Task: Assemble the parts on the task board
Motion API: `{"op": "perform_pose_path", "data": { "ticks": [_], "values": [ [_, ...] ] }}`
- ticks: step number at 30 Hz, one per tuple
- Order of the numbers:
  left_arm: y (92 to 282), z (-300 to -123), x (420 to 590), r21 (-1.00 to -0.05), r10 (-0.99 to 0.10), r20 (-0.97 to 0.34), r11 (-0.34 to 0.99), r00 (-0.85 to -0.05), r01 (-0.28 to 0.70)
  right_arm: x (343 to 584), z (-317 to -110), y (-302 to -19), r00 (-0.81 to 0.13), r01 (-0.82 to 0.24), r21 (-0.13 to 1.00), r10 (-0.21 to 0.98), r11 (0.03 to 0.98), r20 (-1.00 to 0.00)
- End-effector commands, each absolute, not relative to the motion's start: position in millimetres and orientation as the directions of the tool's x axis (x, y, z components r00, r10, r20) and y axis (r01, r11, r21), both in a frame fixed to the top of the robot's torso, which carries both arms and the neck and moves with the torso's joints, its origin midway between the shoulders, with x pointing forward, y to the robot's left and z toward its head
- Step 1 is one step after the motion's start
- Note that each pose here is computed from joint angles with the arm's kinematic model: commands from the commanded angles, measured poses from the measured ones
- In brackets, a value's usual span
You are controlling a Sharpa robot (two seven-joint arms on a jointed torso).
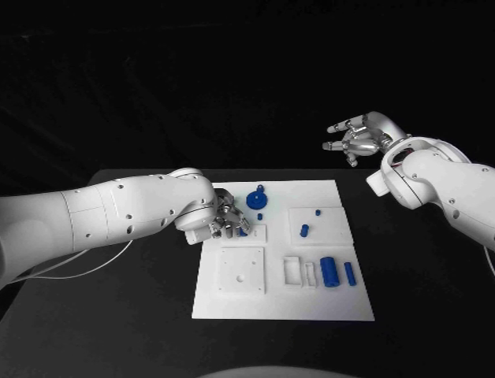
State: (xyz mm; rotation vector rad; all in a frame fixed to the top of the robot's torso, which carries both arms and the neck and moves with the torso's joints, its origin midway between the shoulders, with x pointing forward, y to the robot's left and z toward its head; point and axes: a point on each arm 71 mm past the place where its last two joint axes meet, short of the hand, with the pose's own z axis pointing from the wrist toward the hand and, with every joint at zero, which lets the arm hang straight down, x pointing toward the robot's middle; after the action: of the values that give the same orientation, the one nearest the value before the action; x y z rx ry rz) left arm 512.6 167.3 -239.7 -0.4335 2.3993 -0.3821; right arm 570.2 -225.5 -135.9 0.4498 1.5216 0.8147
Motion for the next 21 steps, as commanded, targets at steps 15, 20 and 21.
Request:
{"op": "perform_pose_path", "data": {
  "ticks": [15, 20, 21],
  "values": [
    [159.9, -244.7, 511.6, -0.335, -0.339, -0.55, 0.927, -0.763, -0.171, 569.4, -138.0, -223.2, -0.151, -0.191, 0.712, 0.697, 0.676, -0.701],
    [155.9, -244.3, 512.6, -0.327, -0.327, -0.56, 0.931, -0.761, -0.16, 569.3, -137.9, -222.1, -0.153, -0.192, 0.713, 0.697, 0.675, -0.701],
    [155.2, -244.3, 512.8, -0.326, -0.325, -0.562, 0.932, -0.761, -0.158, 569.2, -137.9, -221.9, -0.154, -0.192, 0.713, 0.696, 0.675, -0.701]
  ]
}}
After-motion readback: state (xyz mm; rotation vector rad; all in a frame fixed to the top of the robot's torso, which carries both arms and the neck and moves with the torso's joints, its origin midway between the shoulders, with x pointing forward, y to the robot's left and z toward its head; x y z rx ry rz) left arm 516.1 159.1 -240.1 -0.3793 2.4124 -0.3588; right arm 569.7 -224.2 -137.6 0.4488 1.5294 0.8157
